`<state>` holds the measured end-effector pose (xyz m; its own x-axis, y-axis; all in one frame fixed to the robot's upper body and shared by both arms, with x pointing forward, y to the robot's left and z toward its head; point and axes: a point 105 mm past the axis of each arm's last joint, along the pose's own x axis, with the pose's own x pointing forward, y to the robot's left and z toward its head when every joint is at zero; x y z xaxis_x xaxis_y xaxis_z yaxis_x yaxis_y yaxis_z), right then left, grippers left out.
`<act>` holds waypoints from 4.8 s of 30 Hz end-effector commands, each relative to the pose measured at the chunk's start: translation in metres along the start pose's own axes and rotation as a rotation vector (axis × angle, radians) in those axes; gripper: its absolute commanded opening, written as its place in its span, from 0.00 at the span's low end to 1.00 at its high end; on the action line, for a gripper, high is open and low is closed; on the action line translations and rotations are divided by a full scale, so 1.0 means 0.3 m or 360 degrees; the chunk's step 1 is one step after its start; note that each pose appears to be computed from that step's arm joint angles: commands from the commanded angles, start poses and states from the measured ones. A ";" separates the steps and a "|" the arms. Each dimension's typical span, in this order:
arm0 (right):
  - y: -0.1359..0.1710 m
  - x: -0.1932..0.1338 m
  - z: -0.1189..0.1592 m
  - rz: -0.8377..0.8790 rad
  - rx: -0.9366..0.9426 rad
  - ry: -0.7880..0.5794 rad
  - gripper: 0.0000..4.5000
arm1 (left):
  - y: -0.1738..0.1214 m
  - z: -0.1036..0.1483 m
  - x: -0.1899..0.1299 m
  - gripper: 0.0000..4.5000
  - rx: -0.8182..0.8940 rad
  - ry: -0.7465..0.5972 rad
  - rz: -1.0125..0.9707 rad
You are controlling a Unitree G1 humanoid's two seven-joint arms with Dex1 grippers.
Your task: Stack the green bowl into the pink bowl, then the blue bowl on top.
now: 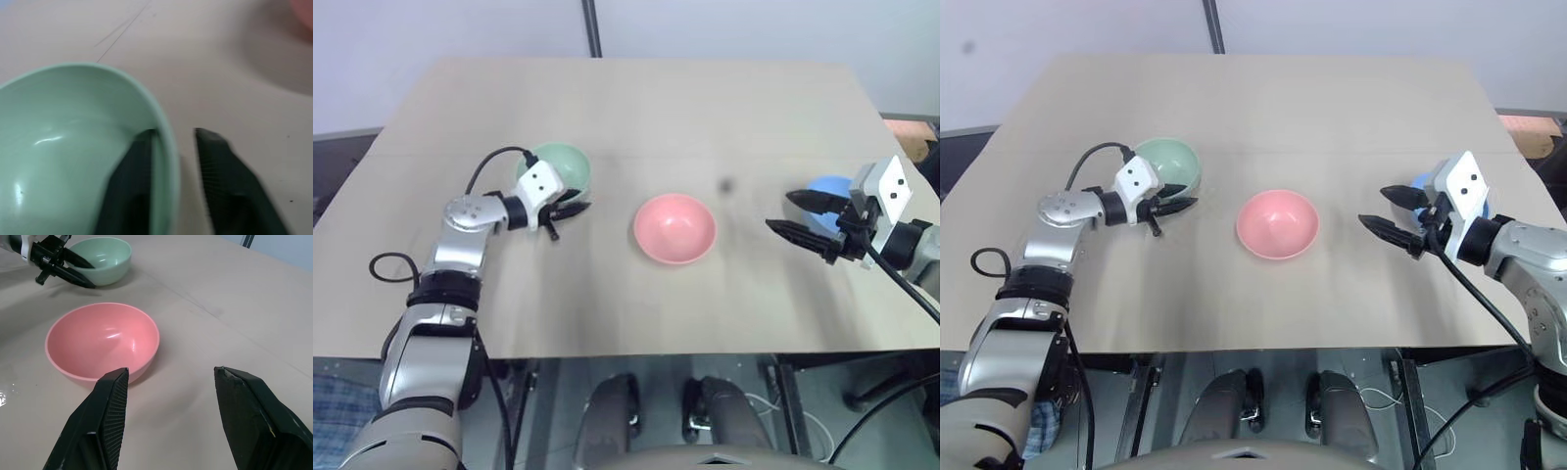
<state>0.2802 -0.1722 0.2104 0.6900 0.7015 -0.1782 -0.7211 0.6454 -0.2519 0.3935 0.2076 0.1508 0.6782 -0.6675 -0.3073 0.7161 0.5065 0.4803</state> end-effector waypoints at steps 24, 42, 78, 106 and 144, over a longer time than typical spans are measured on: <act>0.019 -0.021 0.042 0.0042 -0.0093 -0.0073 0.68 | -0.215 0.433 0.062 0.02 0.0532 -0.0581 -0.0707; 0.013 -0.027 0.045 -0.0027 -0.0118 -0.0087 0.68 | -0.367 0.476 0.071 0.18 0.0560 -0.0628 -0.1116; -0.250 0.031 -0.121 -0.0424 0.0030 0.0403 0.68 | -0.002 0.212 -0.362 0.69 -0.0180 -0.0444 -0.0198; -0.301 -0.047 -0.305 -0.0623 0.0150 0.0892 0.01 | -0.084 0.173 -0.321 0.70 -0.0171 -0.0431 -0.0511; 0.264 0.317 0.124 0.0910 -0.1074 0.0343 0.01 | -0.098 0.220 -0.204 0.70 -0.0129 -0.0512 -0.0659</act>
<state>0.2862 -0.0473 0.1958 0.2608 0.7376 -0.6228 -0.8521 -0.1274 -0.5076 0.3231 0.1972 0.1976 0.2648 -0.9443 -0.1956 0.9415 0.2093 0.2641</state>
